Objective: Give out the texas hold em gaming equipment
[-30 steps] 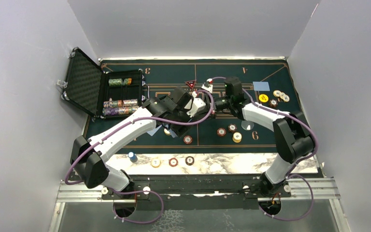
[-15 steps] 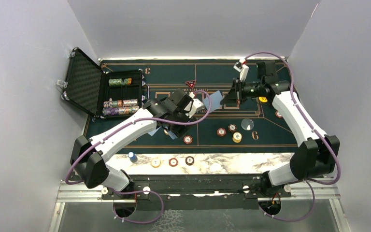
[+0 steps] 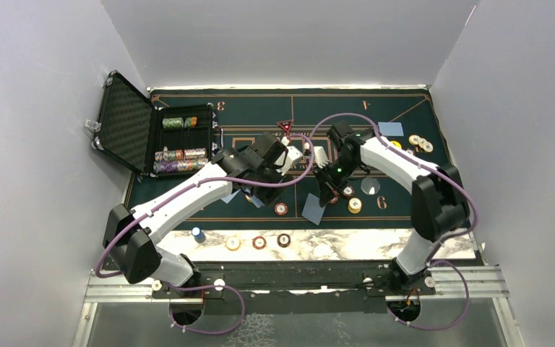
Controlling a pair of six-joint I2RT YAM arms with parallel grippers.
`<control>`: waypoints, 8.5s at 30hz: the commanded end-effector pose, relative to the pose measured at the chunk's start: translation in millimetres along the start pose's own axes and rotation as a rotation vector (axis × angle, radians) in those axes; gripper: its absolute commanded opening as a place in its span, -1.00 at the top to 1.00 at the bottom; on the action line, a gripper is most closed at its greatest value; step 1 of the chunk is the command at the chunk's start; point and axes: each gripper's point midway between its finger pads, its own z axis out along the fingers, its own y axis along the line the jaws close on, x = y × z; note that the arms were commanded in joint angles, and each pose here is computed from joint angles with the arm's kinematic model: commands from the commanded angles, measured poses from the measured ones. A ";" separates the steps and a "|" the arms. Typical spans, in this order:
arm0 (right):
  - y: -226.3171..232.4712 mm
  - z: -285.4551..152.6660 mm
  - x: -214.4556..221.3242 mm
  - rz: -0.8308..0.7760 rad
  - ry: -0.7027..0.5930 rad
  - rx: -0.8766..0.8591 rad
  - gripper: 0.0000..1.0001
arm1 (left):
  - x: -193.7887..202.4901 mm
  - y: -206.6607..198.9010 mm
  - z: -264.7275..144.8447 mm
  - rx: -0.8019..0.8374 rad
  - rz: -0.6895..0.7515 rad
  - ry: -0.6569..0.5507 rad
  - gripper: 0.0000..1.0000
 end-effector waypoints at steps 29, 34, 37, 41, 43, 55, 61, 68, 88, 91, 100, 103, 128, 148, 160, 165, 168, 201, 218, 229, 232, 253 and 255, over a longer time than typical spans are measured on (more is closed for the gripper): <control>-76.3 -67.6 -86.9 0.092 -0.236 0.567 -0.65 | -18.8 -1.0 -6.5 0.002 0.000 -0.066 1.00; 5.7 -53.3 -117.0 0.204 -0.367 0.061 -0.67 | -18.8 1.0 -4.7 -0.002 0.028 -0.071 1.00; 53.8 -52.6 -130.2 0.227 -0.430 -0.253 -0.67 | -20.0 1.1 -5.4 0.001 0.049 -0.075 1.00; 79.5 -49.6 -130.5 0.272 -0.445 -0.479 -0.68 | -22.8 -0.6 -3.7 0.013 0.062 -0.070 1.00; 88.8 -49.8 -130.9 0.287 -0.459 -0.539 -0.68 | -24.3 -2.5 -2.6 0.022 0.065 -0.068 1.00; 106.5 1.9 -132.4 0.312 -0.330 -0.588 -0.65 | -30.3 -5.0 -5.7 0.023 0.078 -0.085 1.00; 106.3 19.6 -128.4 0.319 -0.296 -0.556 -0.59 | -26.8 -5.7 -6.9 0.025 0.076 -0.084 1.00; 85.1 29.2 -120.0 0.327 -0.281 -0.392 -0.52 | -26.6 -5.8 -8.6 0.025 0.071 -0.089 1.00; 57.8 14.6 -118.3 0.333 -0.307 -0.252 -0.15 | -26.0 -4.8 -11.1 0.020 0.074 -0.094 1.00; 54.7 11.7 -116.9 0.337 -0.311 -0.244 -0.14 | -26.2 -4.5 -11.2 0.020 0.075 -0.095 1.00; 49.3 -9.3 -122.4 0.329 -0.361 -0.244 -0.31 | -25.3 -4.7 -10.8 0.020 0.076 -0.093 1.00; 50.0 -22.2 -123.0 0.324 -0.392 -0.265 -0.47 | -26.1 -4.1 -10.9 0.018 0.076 -0.094 1.00; 79.8 -28.6 -117.3 0.365 -0.403 -0.513 0.42 | -27.3 -4.5 -8.4 0.022 0.084 -0.088 1.00; 79.6 -26.7 -117.0 0.418 -0.395 -0.586 0.98 | -24.1 -2.1 -9.9 0.003 0.065 -0.080 1.00; 35.7 -102.6 -113.9 0.444 -0.617 -0.602 0.98 | -21.5 4.2 -14.4 -0.043 0.005 -0.078 1.00; -10.8 -114.8 -131.3 0.446 -0.751 -0.474 0.98 | -23.3 3.8 -21.4 -0.044 -0.025 -0.073 1.00; -32.8 -97.7 -144.5 0.487 -0.789 -0.468 0.98 | -34.7 2.0 -34.3 -0.036 -0.040 -0.101 1.00; 49.4 111.3 -232.3 0.414 -0.369 -0.448 -0.05 | -40.2 8.2 -63.5 -0.068 -0.062 -0.127 1.00; 65.3 -73.6 -142.4 0.241 -0.512 -0.557 -0.58 | -38.2 4.0 -41.1 -0.039 -0.007 -0.093 1.00; 108.9 -37.8 -125.2 0.210 -0.396 -0.642 -0.58 | -43.2 0.3 -34.4 -0.017 0.007 -0.093 1.00; 115.0 -24.9 -123.8 0.207 -0.364 -0.632 -0.58 | -44.5 -0.1 -35.4 -0.014 0.002 -0.101 1.00; 64.0 -13.3 -132.1 0.324 -0.401 -0.400 -0.21 | -40.3 -4.1 -33.2 0.005 -0.003 -0.096 1.00; 60.8 -17.9 -131.7 0.323 -0.411 -0.403 -0.20 | -39.8 -4.4 -32.7 0.007 -0.002 -0.096 1.00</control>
